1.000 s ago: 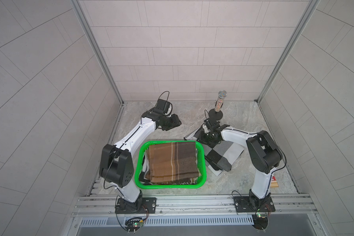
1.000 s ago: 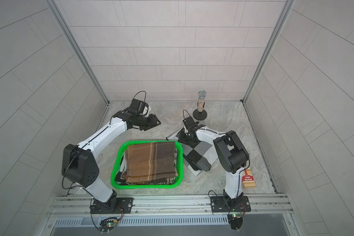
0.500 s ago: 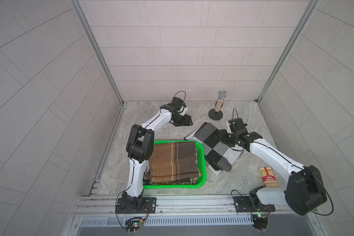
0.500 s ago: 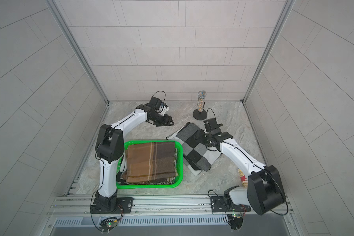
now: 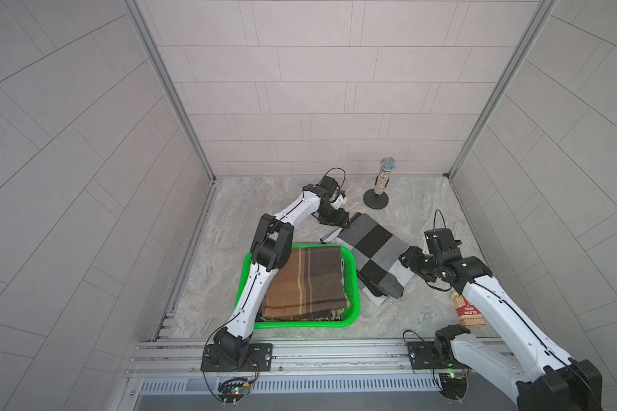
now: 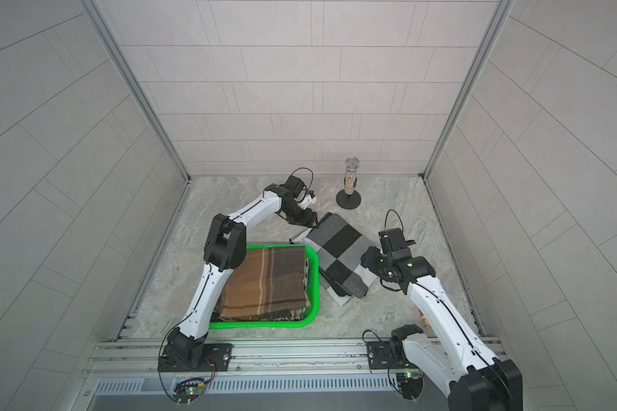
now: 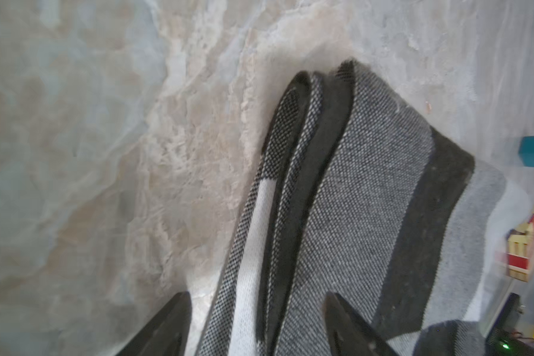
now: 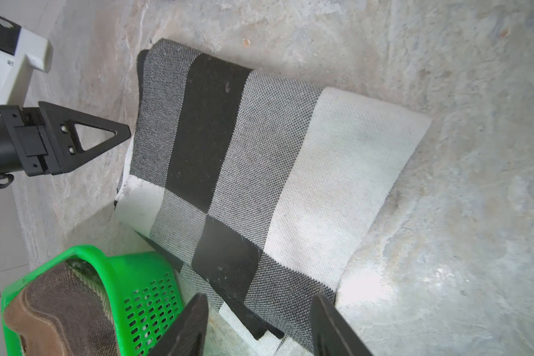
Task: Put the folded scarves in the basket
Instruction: Pick up the scarf at the center of the board.
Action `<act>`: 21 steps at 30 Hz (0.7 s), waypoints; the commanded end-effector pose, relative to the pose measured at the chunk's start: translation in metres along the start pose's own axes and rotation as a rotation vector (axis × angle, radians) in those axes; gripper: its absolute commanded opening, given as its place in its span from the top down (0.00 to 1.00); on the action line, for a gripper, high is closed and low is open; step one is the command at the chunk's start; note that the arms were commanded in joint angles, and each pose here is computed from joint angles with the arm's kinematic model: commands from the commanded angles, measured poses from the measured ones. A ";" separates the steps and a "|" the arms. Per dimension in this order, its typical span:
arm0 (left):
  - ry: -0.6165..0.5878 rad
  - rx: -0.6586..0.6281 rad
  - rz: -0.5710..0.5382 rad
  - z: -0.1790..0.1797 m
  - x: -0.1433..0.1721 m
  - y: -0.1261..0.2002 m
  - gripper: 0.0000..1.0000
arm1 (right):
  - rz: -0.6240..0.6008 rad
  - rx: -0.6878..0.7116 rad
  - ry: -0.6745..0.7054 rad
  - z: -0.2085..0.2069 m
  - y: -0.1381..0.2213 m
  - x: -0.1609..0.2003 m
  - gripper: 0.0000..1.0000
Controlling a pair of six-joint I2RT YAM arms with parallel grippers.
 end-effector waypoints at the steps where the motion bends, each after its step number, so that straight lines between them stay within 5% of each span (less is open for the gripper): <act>1: -0.024 0.015 0.092 -0.005 0.017 -0.011 0.25 | 0.011 0.031 0.001 -0.008 0.005 0.004 0.42; 12: -0.113 -0.091 0.236 -0.017 0.051 -0.029 0.31 | 0.039 0.047 -0.051 -0.020 -0.002 0.011 0.43; 17: -0.126 -0.086 0.241 -0.031 0.053 -0.033 0.40 | 0.038 0.070 -0.092 -0.035 -0.006 0.018 0.42; 21: -0.098 -0.089 0.213 -0.034 0.048 -0.032 0.60 | 0.071 0.121 -0.145 -0.058 -0.016 0.029 0.39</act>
Point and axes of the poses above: each gripper's point midway between its finger pads, its own y axis back along the fingers, its own z axis along the line the jaws close on, x = y × z, the point moved 3 cm from there along y, back along the fingers
